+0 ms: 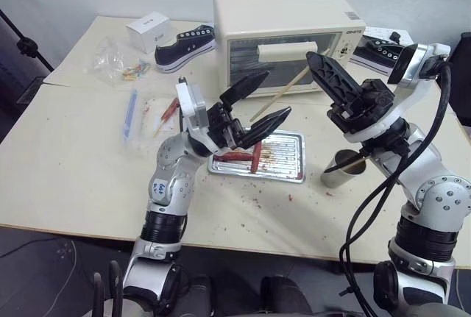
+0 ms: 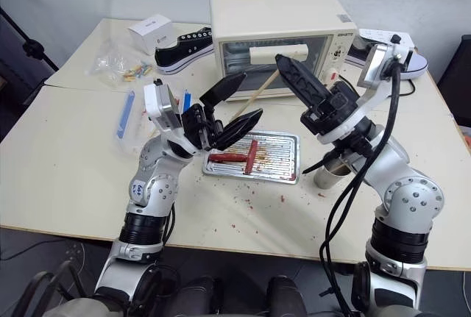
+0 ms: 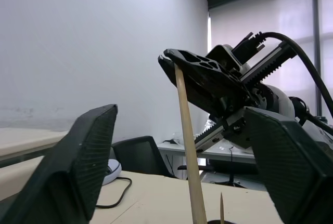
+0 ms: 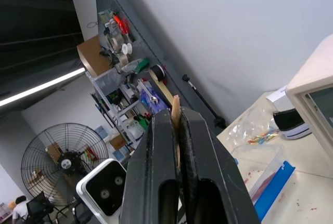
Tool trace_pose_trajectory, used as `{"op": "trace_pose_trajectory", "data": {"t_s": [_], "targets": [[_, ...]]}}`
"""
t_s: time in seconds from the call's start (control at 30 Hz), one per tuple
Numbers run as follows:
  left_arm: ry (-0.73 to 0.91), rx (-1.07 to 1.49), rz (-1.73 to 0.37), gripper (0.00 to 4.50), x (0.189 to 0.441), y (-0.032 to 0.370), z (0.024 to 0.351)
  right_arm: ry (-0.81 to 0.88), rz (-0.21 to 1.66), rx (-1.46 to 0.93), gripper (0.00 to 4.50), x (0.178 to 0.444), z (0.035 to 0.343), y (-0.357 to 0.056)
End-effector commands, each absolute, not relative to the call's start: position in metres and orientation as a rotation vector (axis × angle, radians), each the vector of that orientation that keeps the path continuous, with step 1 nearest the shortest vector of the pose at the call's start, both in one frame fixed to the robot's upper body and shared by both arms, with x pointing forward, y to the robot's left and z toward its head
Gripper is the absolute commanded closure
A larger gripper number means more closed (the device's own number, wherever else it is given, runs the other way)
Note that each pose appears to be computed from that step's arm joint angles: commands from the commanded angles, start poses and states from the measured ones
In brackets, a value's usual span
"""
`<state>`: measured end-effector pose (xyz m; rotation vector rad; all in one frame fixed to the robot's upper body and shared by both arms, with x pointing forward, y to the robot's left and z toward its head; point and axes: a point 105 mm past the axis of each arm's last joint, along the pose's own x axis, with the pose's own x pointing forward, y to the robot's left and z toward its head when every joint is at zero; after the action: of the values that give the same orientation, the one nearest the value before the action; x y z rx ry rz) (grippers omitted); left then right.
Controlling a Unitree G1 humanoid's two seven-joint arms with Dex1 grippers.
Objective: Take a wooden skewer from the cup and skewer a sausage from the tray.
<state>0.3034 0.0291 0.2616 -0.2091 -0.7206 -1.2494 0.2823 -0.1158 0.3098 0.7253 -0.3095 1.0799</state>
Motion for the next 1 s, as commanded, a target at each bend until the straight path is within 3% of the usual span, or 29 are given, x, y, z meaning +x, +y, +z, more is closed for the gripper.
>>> {"op": "trace_pose_trajectory", "data": {"t_s": [0.03, 0.33, 0.53, 0.63, 0.77, 1.0], "targets": [[-0.770, -0.197, -1.253, 1.78, 0.296, 0.027, 0.270, -0.363, 1.108, 0.730, 4.50, 0.271, 0.319, -0.116], [-0.770, -0.198, -1.252, 4.38, 0.297, 0.025, 0.272, -0.367, 1.115, 0.757, 4.50, 0.270, 0.317, -0.112], [-0.770, -0.238, -1.222, 4.45, 0.301, 0.029, 0.278, -0.359, 1.079, 0.783, 4.50, 0.273, 0.315, -0.116], [-0.756, -0.221, -1.220, 4.50, 0.303, 0.035, 0.280, -0.385, 1.034, 0.714, 3.84, 0.274, 0.320, -0.128], [-0.658, -0.079, -1.246, 4.50, 0.304, 0.063, 0.262, -0.408, 0.938, 0.437, 2.43, 0.267, 0.324, -0.159], [-0.377, 0.081, -1.184, 4.50, 0.302, 0.141, 0.214, -0.299, 0.719, -0.072, 0.06, 0.251, 0.302, -0.220]]}}
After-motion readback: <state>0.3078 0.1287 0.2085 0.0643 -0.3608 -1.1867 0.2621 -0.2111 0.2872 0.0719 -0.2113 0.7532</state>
